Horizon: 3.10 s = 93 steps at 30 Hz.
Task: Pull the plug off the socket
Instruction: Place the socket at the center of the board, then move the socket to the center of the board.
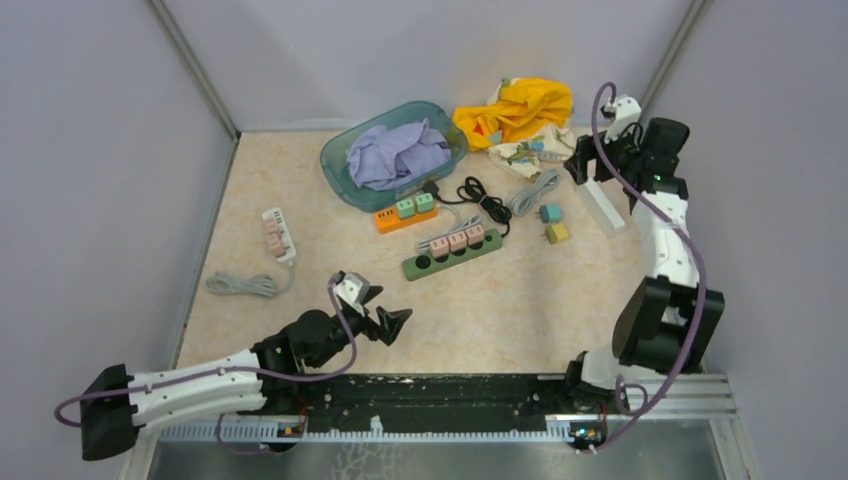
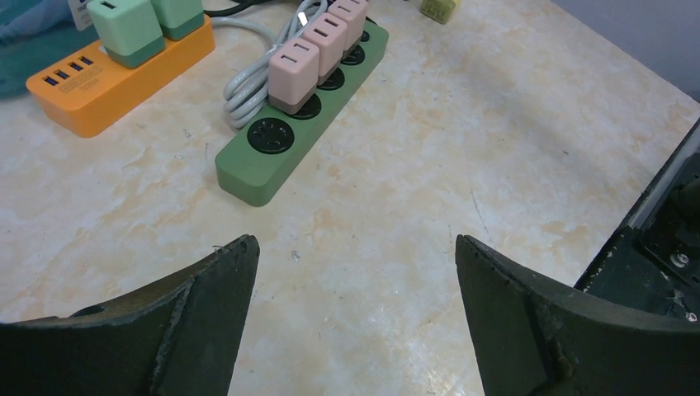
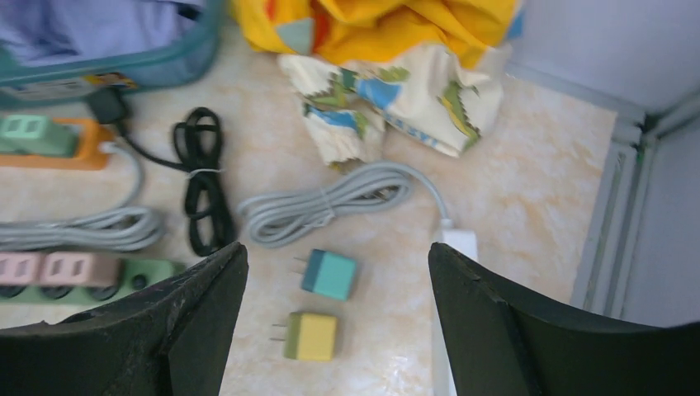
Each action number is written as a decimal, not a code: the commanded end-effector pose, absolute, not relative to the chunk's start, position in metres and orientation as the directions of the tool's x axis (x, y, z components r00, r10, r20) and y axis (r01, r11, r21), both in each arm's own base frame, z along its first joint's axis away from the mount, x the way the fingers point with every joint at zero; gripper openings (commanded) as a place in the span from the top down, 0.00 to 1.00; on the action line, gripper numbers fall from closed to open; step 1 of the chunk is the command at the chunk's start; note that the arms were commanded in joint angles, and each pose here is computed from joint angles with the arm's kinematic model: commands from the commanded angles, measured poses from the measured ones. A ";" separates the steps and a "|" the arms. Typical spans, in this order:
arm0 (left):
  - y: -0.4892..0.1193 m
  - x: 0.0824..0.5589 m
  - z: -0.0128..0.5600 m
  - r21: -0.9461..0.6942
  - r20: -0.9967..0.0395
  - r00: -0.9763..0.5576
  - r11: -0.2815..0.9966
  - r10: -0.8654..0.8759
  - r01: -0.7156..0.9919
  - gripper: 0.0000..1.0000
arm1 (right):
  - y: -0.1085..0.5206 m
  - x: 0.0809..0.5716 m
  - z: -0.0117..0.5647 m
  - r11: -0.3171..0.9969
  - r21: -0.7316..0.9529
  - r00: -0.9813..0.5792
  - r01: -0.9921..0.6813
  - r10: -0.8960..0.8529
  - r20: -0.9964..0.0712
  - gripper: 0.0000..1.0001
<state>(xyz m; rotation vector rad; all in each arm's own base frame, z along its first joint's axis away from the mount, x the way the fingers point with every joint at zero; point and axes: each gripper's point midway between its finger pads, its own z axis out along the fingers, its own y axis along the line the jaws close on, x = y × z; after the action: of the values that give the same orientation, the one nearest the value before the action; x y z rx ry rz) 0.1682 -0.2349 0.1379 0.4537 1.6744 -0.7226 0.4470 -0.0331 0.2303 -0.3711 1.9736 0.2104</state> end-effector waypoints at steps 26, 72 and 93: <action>-0.265 0.225 0.152 -0.215 -0.950 -0.309 0.626 0.043 0.750 0.00 | 0.094 0.294 0.272 0.542 0.173 -0.183 -0.822 0.036 -0.982 0.20; -0.286 0.309 0.043 0.007 -0.723 -0.362 0.531 0.588 0.848 0.31 | 0.096 0.293 0.260 0.513 0.213 -0.218 -0.832 0.050 -0.975 0.20; -0.294 0.244 0.059 0.025 -0.789 -0.198 0.352 0.582 0.936 0.96 | 0.097 0.291 0.260 0.507 0.207 -0.214 -0.837 0.046 -0.976 0.20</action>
<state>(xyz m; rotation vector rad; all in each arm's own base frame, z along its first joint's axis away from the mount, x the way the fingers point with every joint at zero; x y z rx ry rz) 0.2696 -0.2743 0.0374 1.2474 2.0466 -0.5148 0.2932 0.0966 0.2522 -0.6493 1.6299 0.9591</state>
